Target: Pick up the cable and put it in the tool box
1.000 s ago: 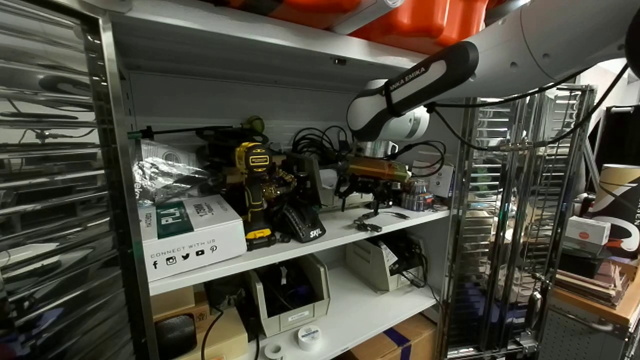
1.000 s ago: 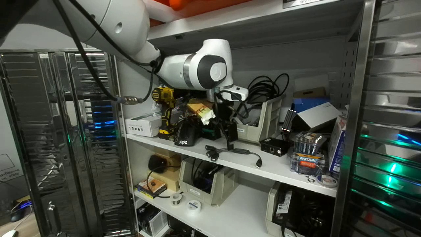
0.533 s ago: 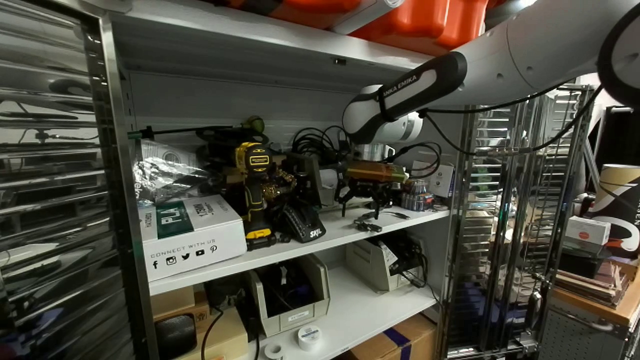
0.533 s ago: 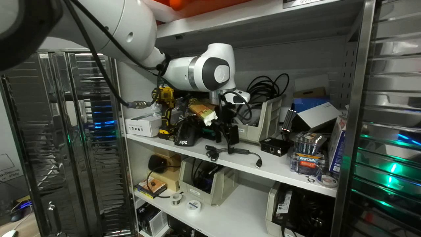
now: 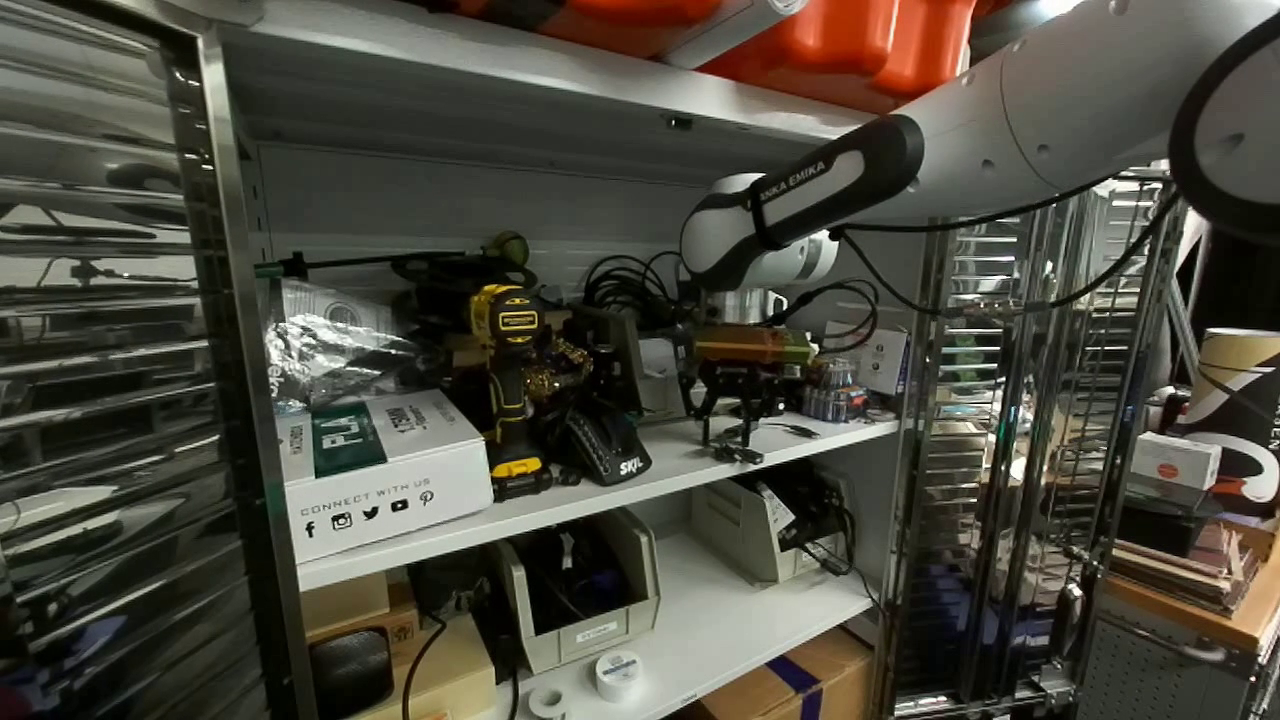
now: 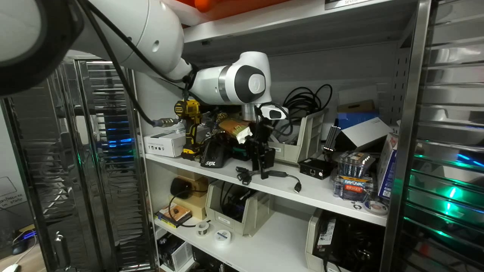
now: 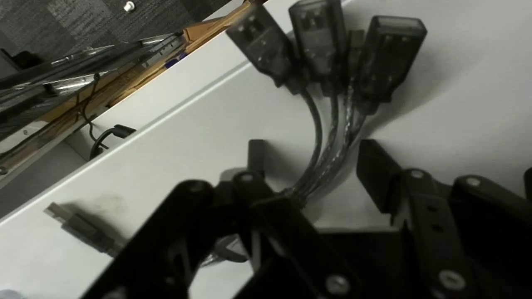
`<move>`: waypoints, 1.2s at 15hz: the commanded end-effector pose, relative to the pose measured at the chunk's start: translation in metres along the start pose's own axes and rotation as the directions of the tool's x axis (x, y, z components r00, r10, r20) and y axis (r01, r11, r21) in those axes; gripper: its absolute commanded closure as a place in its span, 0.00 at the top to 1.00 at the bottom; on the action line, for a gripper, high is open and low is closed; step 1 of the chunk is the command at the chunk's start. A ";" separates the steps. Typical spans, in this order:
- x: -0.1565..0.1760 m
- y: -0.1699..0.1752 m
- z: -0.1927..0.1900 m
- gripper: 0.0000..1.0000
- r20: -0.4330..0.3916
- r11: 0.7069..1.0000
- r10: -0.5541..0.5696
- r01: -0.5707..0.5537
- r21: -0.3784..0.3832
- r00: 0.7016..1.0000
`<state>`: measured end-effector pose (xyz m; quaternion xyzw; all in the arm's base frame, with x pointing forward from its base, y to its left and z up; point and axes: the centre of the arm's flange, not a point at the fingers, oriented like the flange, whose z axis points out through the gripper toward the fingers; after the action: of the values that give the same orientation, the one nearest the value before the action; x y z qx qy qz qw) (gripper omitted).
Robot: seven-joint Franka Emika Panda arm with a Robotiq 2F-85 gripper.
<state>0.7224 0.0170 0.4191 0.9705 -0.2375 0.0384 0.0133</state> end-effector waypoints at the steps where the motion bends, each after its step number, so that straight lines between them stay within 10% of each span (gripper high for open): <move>1: 0.007 -0.012 -0.007 0.27 -0.001 1.000 -0.001 0.001 -0.028 1.000; 6: 0.001 -0.012 -0.011 0.02 0.011 1.000 0.001 -0.001 -0.004 1.000; 12: -0.040 -0.010 -0.026 0.06 -0.038 1.000 -0.006 0.006 0.020 0.999; 18: -0.072 -0.016 -0.058 0.06 -0.271 0.988 0.085 -0.046 0.146 0.959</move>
<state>0.6984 0.0620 0.4571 0.9631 -0.2389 0.1230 -0.0142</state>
